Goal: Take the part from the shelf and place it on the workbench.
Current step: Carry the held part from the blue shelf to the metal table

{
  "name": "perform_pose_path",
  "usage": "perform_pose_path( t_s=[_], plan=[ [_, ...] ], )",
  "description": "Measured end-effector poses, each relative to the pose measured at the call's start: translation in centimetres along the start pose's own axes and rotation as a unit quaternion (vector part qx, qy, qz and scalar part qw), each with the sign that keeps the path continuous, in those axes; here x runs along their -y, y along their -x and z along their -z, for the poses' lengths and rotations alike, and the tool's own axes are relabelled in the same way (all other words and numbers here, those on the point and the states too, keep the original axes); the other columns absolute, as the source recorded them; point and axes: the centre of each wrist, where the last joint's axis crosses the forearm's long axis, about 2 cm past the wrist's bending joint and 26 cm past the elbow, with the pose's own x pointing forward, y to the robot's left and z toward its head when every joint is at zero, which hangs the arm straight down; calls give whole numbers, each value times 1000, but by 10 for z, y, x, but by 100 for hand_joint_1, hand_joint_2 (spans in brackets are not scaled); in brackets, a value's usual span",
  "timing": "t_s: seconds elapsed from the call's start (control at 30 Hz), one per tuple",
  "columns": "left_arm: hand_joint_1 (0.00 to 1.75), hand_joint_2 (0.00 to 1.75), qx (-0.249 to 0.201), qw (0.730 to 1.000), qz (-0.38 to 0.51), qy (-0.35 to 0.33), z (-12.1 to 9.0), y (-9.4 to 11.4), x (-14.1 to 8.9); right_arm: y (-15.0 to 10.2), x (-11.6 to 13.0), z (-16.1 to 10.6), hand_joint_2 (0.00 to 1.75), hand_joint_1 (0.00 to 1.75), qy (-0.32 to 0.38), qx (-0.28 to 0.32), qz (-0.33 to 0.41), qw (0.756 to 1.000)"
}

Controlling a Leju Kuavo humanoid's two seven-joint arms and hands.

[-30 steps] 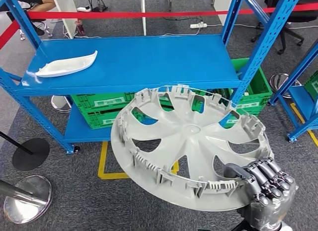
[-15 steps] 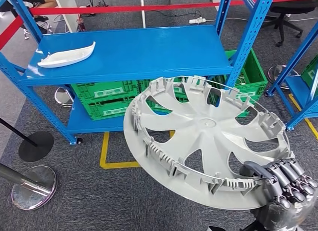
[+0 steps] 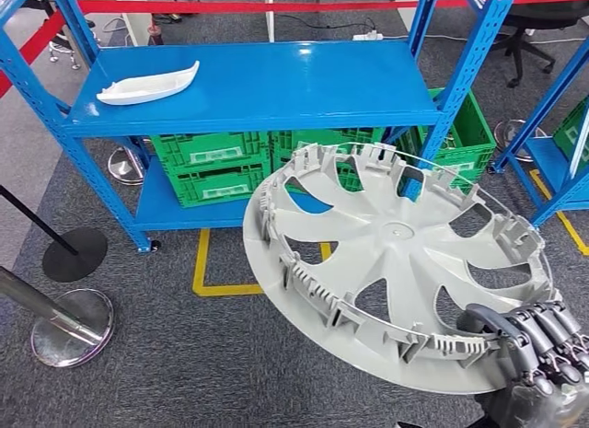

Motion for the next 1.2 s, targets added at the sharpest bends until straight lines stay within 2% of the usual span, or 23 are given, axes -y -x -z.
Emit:
perform_pose_path(
  t_s=[0.87,1.2],
  plan=[
    [0,175,4,998,51,21,-3,1,-2,5,15,-3,175,175,-6,-10,-40,999],
    [0,175,13,997,67,26,4,-2,-8,7,23,0,175,175,0,-11,-60,998]
  ],
)
